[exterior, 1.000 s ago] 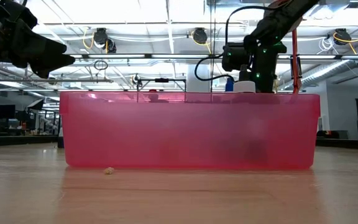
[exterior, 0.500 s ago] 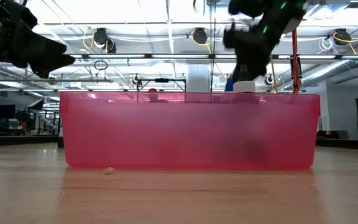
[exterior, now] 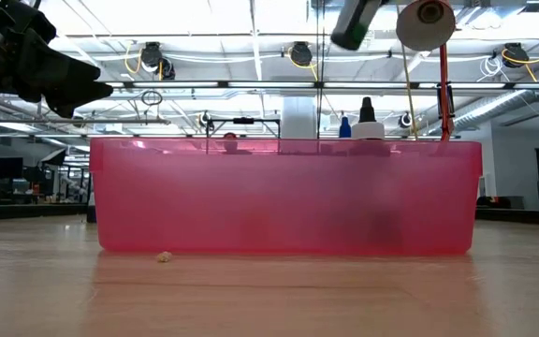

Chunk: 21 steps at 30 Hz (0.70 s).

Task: Pick & Place food coloring
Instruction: Put the large green food coloring bottle into the bin

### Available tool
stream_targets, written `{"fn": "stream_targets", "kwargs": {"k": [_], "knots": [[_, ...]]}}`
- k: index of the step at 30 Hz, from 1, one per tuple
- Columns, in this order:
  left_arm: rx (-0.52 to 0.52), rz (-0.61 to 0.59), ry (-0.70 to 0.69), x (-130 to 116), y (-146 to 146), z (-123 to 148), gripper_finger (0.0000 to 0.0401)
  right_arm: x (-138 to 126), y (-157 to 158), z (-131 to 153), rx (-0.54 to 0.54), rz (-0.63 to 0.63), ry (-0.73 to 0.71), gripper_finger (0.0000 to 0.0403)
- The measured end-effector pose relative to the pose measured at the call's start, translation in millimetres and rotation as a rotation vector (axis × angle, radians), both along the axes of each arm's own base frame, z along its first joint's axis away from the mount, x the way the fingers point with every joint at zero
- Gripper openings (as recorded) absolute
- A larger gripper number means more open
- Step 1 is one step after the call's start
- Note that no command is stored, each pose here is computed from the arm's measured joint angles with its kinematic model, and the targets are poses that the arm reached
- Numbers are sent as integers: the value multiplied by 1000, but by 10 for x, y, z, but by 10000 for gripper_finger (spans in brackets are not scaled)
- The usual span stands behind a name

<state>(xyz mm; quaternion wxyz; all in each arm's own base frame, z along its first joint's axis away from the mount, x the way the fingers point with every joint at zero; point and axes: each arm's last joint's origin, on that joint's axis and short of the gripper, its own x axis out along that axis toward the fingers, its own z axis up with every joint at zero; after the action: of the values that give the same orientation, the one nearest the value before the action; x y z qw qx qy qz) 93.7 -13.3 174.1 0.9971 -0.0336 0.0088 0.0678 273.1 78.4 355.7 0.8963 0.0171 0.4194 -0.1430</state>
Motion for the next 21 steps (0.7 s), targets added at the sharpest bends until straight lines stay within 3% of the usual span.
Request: {"fn": "stream_targets", "kwargs": {"k": [5, 12, 17, 21], "knots": [[0, 0, 0, 0, 0, 0, 232, 129, 58, 56, -24, -92, 206, 123], [0, 0, 0, 0, 0, 0, 232, 355, 164, -298, 87, -58, 406, 123], [0, 0, 0, 0, 0, 0, 232, 464, 175, -547, 66, -52, 470, 123], [0, 0, 0, 0, 0, 0, 232, 532, 158, -762, 110, -25, 482, 123]]}}
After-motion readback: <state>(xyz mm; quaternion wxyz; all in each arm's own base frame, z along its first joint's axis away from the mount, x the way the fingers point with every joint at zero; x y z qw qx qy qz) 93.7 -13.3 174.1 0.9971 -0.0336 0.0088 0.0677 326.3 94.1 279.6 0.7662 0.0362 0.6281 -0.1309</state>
